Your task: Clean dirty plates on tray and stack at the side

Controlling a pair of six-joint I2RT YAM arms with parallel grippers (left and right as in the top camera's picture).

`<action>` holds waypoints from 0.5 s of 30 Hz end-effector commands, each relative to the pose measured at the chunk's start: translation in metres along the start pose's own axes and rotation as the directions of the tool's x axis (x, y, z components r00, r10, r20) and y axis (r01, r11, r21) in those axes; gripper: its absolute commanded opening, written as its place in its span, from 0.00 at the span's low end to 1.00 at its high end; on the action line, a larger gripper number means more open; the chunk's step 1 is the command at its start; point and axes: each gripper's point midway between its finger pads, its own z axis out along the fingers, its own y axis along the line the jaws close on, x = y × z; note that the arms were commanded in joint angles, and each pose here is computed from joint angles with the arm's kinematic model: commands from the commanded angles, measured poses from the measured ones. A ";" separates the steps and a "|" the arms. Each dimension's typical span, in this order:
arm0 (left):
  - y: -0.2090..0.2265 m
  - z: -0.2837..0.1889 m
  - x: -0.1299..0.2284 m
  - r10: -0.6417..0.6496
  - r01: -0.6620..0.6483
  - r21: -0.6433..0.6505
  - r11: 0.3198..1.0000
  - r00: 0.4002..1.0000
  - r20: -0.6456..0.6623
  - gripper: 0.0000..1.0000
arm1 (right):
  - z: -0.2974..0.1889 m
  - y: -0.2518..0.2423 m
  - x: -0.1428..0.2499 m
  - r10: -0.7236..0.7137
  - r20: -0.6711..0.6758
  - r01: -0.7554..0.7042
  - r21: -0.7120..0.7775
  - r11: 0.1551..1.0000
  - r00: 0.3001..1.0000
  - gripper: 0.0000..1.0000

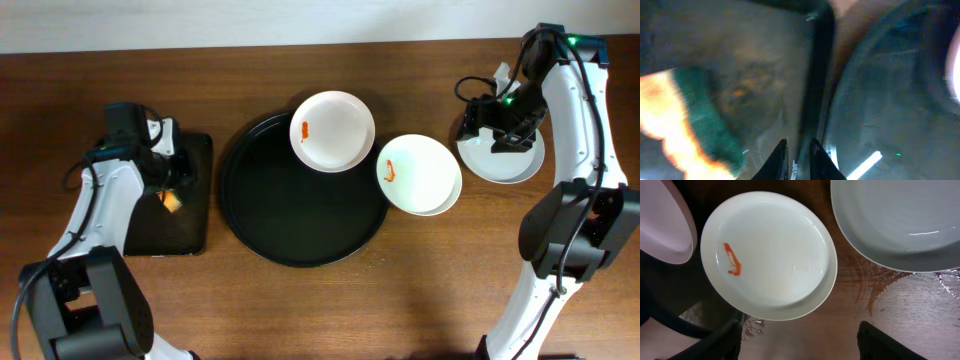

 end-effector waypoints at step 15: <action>0.070 0.001 0.023 -0.197 0.171 -0.222 0.960 0.975 -0.100 0.03 | -0.005 0.001 0.003 -0.036 0.001 0.036 0.009 0.999 0.999 0.75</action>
